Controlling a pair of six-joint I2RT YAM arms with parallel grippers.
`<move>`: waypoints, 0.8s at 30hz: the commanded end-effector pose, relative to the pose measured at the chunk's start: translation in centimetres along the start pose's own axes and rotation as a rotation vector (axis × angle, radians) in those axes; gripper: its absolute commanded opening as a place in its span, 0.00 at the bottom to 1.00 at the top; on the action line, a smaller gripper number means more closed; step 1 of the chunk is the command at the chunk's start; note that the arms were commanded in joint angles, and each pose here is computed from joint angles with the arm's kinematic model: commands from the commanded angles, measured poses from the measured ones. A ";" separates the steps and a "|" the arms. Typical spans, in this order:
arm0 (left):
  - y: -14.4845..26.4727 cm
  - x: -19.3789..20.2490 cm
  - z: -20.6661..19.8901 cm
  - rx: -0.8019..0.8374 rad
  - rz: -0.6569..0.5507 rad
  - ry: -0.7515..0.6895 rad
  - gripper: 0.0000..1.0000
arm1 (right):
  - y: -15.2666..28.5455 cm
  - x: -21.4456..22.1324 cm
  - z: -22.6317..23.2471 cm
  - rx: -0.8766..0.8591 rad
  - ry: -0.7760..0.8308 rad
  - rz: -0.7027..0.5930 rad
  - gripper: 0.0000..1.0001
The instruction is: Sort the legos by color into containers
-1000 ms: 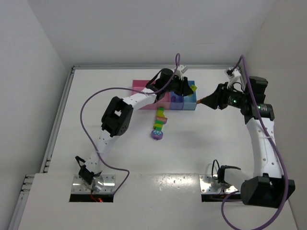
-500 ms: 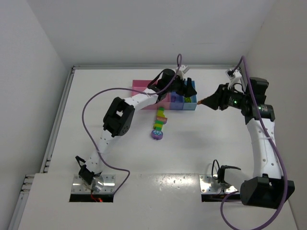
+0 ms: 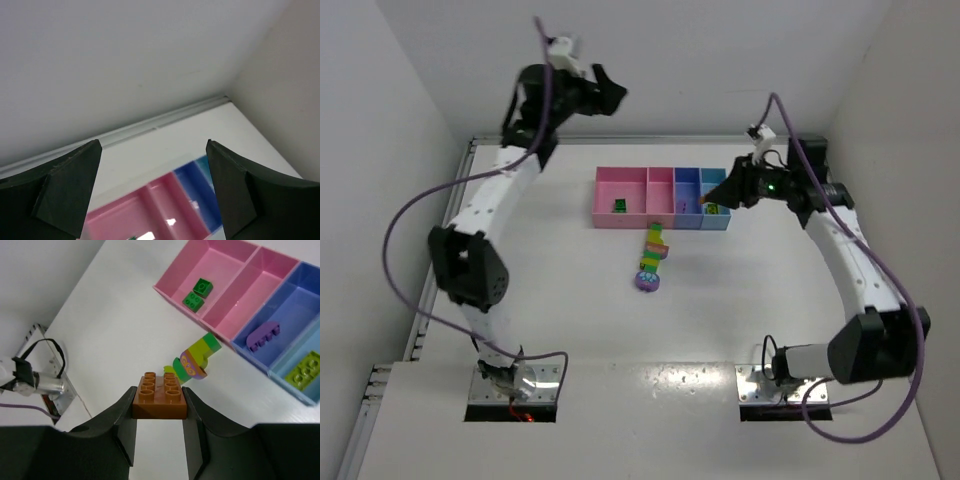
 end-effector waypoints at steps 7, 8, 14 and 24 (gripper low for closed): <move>11.2 1.9 3.3 -0.081 0.205 -0.081 1.00 | -11.6 -1.4 -6.0 0.230 0.122 0.138 0.00; 11.7 2.2 3.6 -0.094 0.223 -0.070 1.00 | -12.3 -2.6 -6.4 0.257 0.163 0.123 0.00; 13.5 4.1 5.7 -0.178 0.322 0.006 1.00 | -16.8 -4.0 -9.7 0.340 0.198 0.161 0.00; 14.1 6.6 6.7 -0.228 0.371 0.007 1.00 | -20.3 -2.5 -10.3 0.316 0.203 0.199 0.00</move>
Point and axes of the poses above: each gripper's point midway between its finger pads, its own y axis back along the fingers, its own z axis along the line the jaws close on, x = y × z, the point moved 5 cm from there along y, back along the fingers, and after that the axes turned 1 degree about -y, right-handed, at the moved point
